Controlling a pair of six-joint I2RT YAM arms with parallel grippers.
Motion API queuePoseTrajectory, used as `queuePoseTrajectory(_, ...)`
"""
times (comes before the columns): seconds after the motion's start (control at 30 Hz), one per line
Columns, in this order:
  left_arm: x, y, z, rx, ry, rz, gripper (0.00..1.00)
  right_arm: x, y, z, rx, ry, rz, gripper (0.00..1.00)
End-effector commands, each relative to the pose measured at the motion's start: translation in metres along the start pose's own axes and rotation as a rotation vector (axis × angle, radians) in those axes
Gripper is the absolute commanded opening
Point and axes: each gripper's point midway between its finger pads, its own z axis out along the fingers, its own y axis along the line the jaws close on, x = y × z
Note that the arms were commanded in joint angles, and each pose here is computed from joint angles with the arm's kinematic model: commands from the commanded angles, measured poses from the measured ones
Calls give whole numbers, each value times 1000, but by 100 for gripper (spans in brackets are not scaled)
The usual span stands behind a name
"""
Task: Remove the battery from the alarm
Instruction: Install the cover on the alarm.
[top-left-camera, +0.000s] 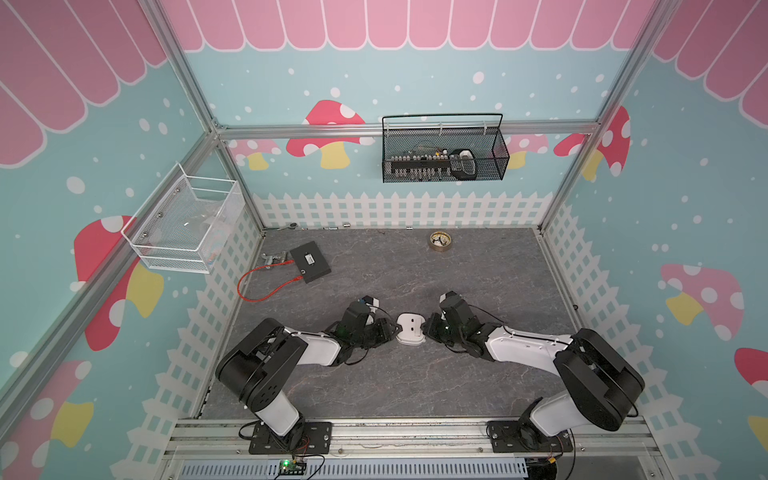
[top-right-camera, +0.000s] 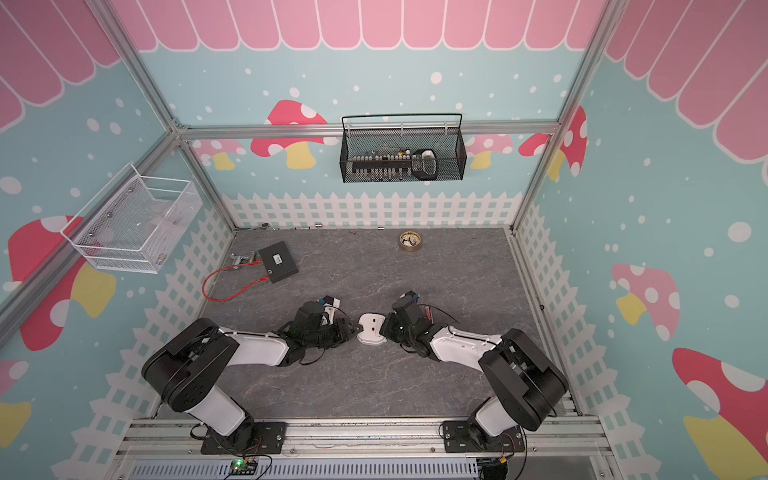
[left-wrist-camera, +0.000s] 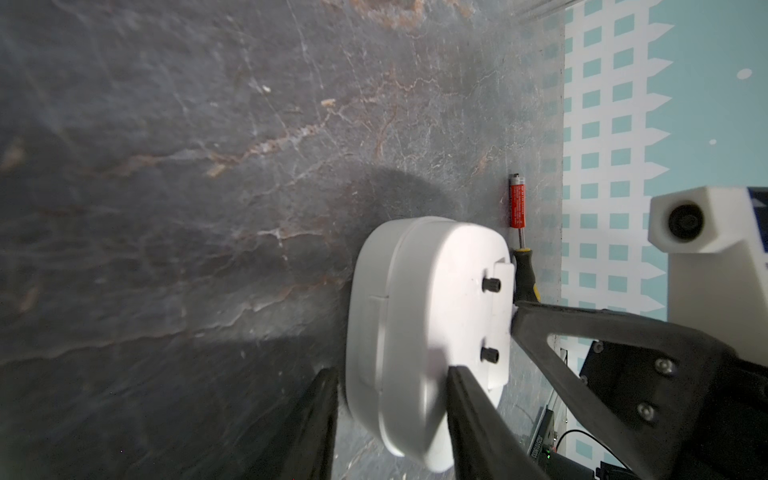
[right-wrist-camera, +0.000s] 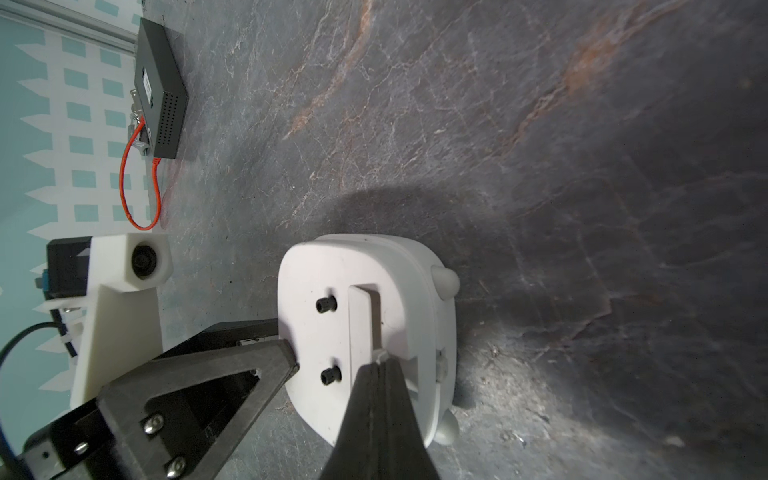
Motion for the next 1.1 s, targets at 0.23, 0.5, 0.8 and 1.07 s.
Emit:
queuePoseTrajectory(0.23, 6, 4, 0, -13, 16, 11, 45, 5, -2, 5, 15, 32, -11, 8)
queuePoseTrajectory(0.5, 6, 5, 0, -16, 16, 10, 45, 0, -5, -7, 45, 2, -15, 32)
queuePoseTrajectory(0.8, 4, 2, -2, -16, 11, 17, 45, -14, -4, -26, 101, -56, -78, 30)
queuePoseTrajectory(1.07, 3, 0, -1, -11, 13, 19, 45, -26, 35, -22, 45, -16, -220, 0)
